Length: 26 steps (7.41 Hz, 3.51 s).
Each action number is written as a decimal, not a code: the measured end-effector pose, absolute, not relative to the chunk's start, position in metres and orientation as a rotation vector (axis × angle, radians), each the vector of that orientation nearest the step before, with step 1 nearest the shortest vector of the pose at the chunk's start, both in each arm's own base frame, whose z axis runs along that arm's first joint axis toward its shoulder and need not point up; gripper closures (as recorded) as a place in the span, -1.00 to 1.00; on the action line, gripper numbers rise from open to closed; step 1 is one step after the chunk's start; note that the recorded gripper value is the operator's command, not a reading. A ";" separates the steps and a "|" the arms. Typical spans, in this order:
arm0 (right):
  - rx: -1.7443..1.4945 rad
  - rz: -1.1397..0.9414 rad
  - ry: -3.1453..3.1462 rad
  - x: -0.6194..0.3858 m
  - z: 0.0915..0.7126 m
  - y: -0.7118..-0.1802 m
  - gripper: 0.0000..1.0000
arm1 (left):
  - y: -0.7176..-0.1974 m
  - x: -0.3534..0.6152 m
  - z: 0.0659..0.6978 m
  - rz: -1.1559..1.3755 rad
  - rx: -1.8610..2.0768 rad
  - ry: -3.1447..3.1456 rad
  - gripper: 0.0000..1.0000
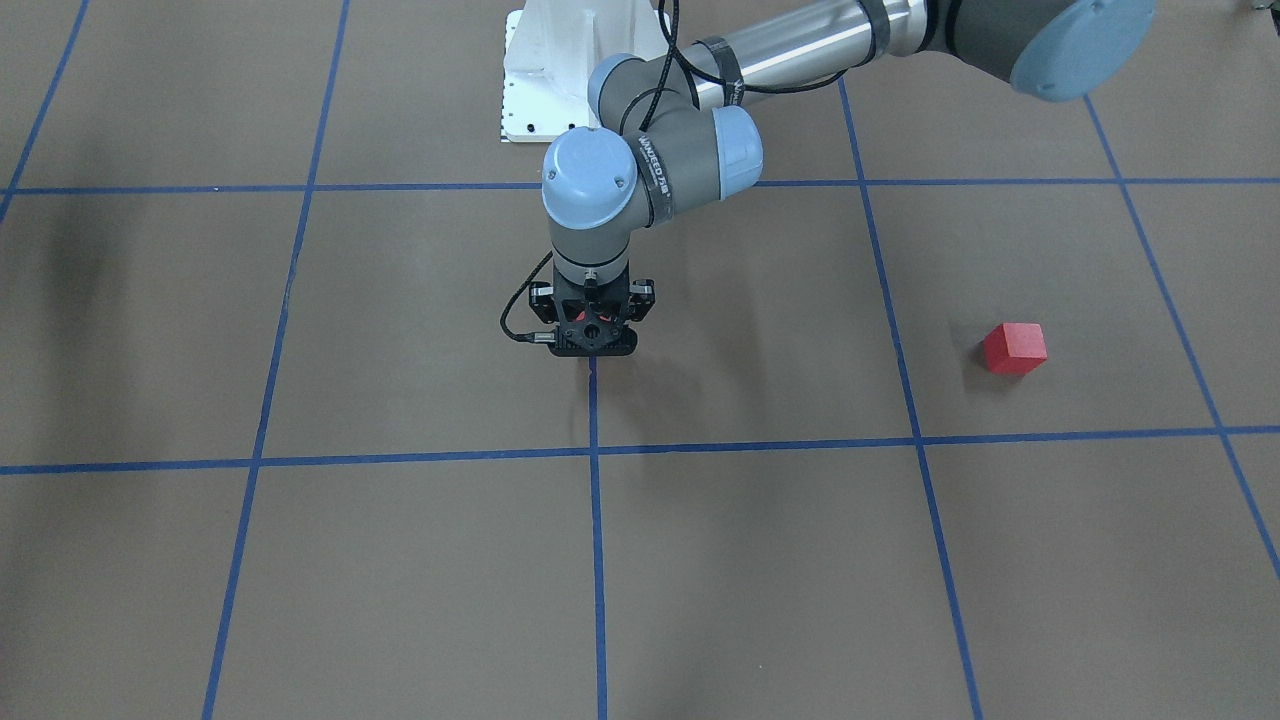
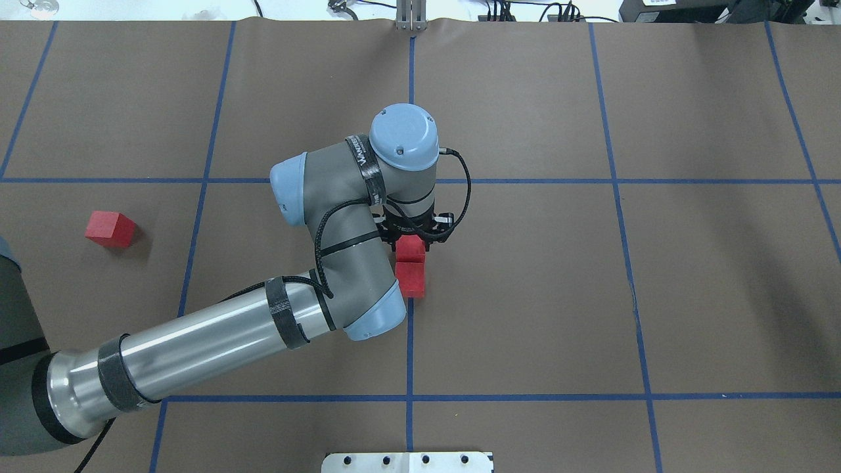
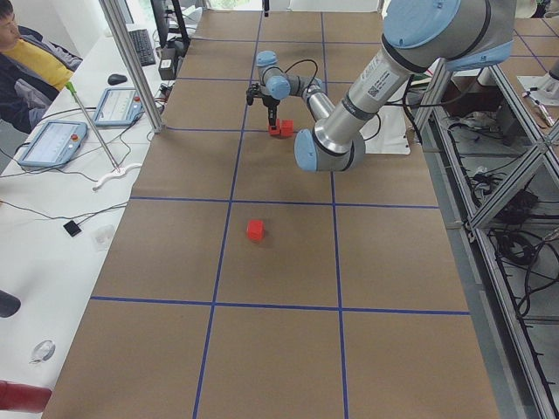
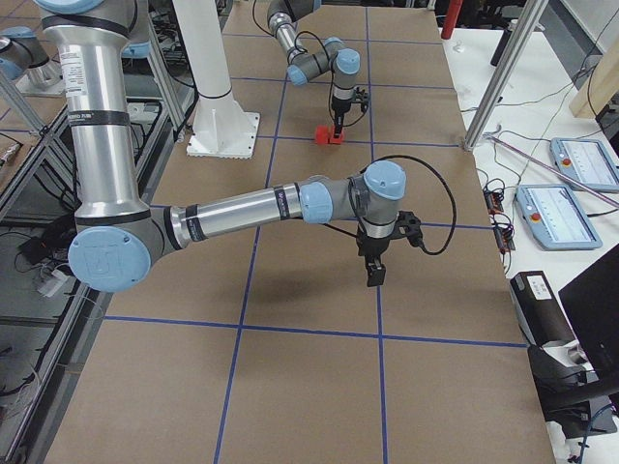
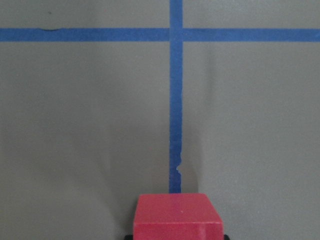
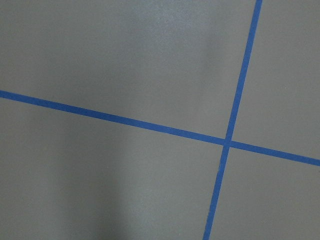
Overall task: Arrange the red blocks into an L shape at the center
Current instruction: 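Lower the red cube beside the centre cube, farther from the robot, and adjust it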
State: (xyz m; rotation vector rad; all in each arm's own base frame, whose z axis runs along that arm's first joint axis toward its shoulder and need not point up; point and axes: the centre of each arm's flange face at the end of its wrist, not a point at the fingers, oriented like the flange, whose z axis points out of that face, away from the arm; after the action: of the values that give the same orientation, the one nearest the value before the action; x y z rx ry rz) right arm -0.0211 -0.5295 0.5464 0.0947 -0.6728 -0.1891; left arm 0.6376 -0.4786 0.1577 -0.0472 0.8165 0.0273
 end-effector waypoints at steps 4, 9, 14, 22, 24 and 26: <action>0.095 -0.189 -0.673 -0.021 0.546 -0.529 -0.98 | -0.475 0.641 0.158 0.033 -0.050 0.816 0.44; 0.095 -0.189 -0.672 -0.021 0.546 -0.530 -0.98 | -0.471 0.643 0.159 0.038 -0.051 0.815 0.19; 0.095 -0.189 -0.673 -0.021 0.546 -0.529 -0.98 | -0.471 0.643 0.159 0.039 -0.050 0.815 0.11; 0.096 -0.189 -0.671 -0.021 0.546 -0.530 -0.98 | -0.471 0.643 0.159 0.039 -0.050 0.816 -0.34; 0.096 -0.189 -0.671 -0.021 0.546 -0.530 -0.98 | -0.471 0.643 0.159 0.039 -0.050 0.816 -0.40; 0.096 -0.189 -0.671 -0.021 0.546 -0.530 -0.98 | -0.471 0.643 0.161 0.039 -0.050 0.813 -0.44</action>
State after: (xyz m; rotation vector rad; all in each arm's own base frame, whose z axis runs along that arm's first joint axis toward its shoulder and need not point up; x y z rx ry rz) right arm -0.0211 -0.5301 0.5457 0.0963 -0.6714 -0.1894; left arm 0.6434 -0.4713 0.1611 -0.0504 0.8133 0.0385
